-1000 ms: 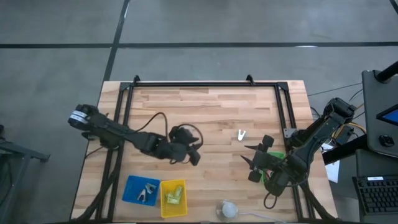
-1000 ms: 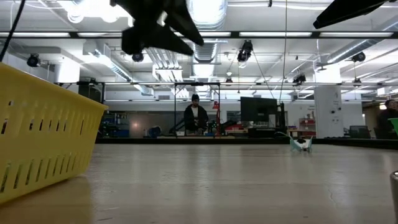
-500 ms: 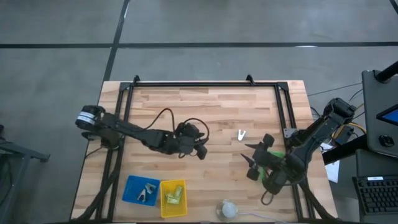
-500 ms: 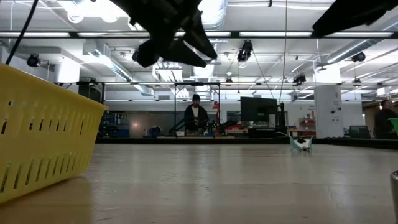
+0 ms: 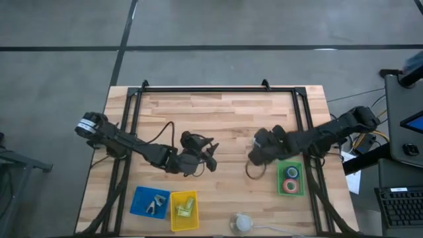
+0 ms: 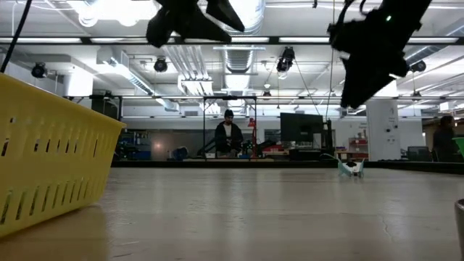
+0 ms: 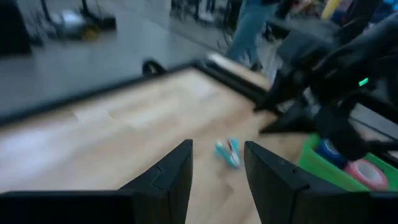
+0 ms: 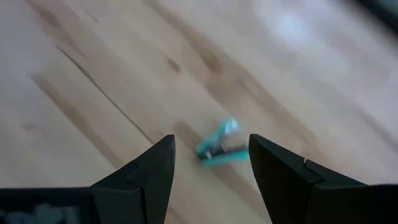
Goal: Pick and place Stapler, Stapler remover, tape
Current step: Put the blue staple remover into the blue basket
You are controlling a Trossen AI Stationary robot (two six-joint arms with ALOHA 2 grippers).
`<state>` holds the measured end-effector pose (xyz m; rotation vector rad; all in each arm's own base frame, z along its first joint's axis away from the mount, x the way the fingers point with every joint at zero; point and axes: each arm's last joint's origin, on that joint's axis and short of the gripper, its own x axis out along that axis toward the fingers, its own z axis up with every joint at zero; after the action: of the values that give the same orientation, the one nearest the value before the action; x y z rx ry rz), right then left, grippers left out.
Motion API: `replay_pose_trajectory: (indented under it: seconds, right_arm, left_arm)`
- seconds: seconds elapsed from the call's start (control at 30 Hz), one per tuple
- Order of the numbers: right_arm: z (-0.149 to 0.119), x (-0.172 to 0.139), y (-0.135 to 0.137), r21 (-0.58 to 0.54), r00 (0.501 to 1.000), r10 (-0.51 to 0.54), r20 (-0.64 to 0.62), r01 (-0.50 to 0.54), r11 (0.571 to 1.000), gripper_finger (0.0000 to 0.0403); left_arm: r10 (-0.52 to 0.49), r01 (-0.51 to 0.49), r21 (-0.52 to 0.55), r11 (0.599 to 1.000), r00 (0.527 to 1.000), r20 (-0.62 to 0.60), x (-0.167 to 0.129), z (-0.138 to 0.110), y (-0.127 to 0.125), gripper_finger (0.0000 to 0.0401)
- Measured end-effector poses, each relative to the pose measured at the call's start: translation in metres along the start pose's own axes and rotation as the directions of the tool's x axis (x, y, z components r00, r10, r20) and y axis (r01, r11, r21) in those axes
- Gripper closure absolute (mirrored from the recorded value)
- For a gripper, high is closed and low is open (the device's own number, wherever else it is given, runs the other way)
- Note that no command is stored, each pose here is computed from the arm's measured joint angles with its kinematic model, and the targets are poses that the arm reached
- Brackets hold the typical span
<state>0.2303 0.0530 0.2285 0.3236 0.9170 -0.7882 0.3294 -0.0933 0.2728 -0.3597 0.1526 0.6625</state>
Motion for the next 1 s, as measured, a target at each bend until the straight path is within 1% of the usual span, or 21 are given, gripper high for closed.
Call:
replay_pose_trajectory:
  seconds: [0.07, 0.17, 0.27, 0.33, 0.4, 0.6, 0.7, 0.8, 0.9, 1.0]
  right_arm:
    - [0.006, 0.010, -0.009, 0.027, 0.996, -0.003, -0.087, 0.005, 1.000, 0.0202]
    - [0.013, 0.023, -0.020, 0.081, 0.984, 0.000, -0.176, 0.014, 0.997, 0.0202]
    - [0.017, 0.032, -0.030, 0.128, 0.976, -0.010, -0.218, 0.039, 0.991, 0.0202]
    - [0.018, 0.038, -0.036, 0.161, 0.972, -0.027, -0.235, 0.066, 0.985, 0.0202]
    - [0.018, 0.043, -0.042, 0.208, 0.962, -0.021, -0.272, 0.080, 0.975, 0.0202]
    - [0.009, 0.058, -0.052, 0.313, 0.933, -0.006, -0.360, 0.127, 0.941, 0.0202]
    - [0.007, 0.065, -0.056, 0.339, 0.934, 0.003, -0.358, 0.126, 0.932, 0.0202]
    - [0.009, 0.072, -0.057, 0.370, 0.942, 0.048, -0.331, 0.083, 0.925, 0.0204]
    - [0.011, 0.077, -0.057, 0.388, 0.952, 0.076, -0.297, 0.048, 0.920, 0.0213]
    - [0.010, 0.079, -0.059, 0.396, 0.948, 0.078, -0.308, 0.053, 0.917, 0.0227]
  left_arm:
    - [0.008, -0.009, 0.040, 0.999, 0.999, 0.042, -0.001, 0.003, -0.002, 0.0254]
    - [-0.017, 0.009, 0.089, 0.996, 0.996, 0.085, -0.002, 0.010, -0.006, 0.0254]
    - [-0.061, 0.047, 0.150, 0.988, 0.995, 0.085, -0.005, 0.014, -0.009, 0.0254]
    - [-0.089, 0.075, 0.166, 0.983, 0.993, 0.079, -0.010, 0.015, -0.010, 0.0254]
    - [-0.109, 0.094, 0.174, 0.980, 0.991, 0.082, -0.016, 0.019, -0.012, 0.0254]
    - [-0.128, 0.107, 0.215, 0.971, 0.988, 0.086, -0.022, 0.020, -0.014, 0.0254]
    - [-0.130, 0.108, 0.211, 0.971, 0.987, 0.091, -0.023, 0.022, -0.014, 0.0254]
    - [-0.129, 0.107, 0.209, 0.972, 0.987, 0.093, -0.022, 0.022, -0.014, 0.0254]
    - [-0.130, 0.108, 0.208, 0.972, 0.987, 0.097, -0.022, 0.023, -0.014, 0.0254]
    - [-0.130, 0.108, 0.210, 0.972, 0.987, 0.098, -0.022, 0.023, -0.014, 0.0254]
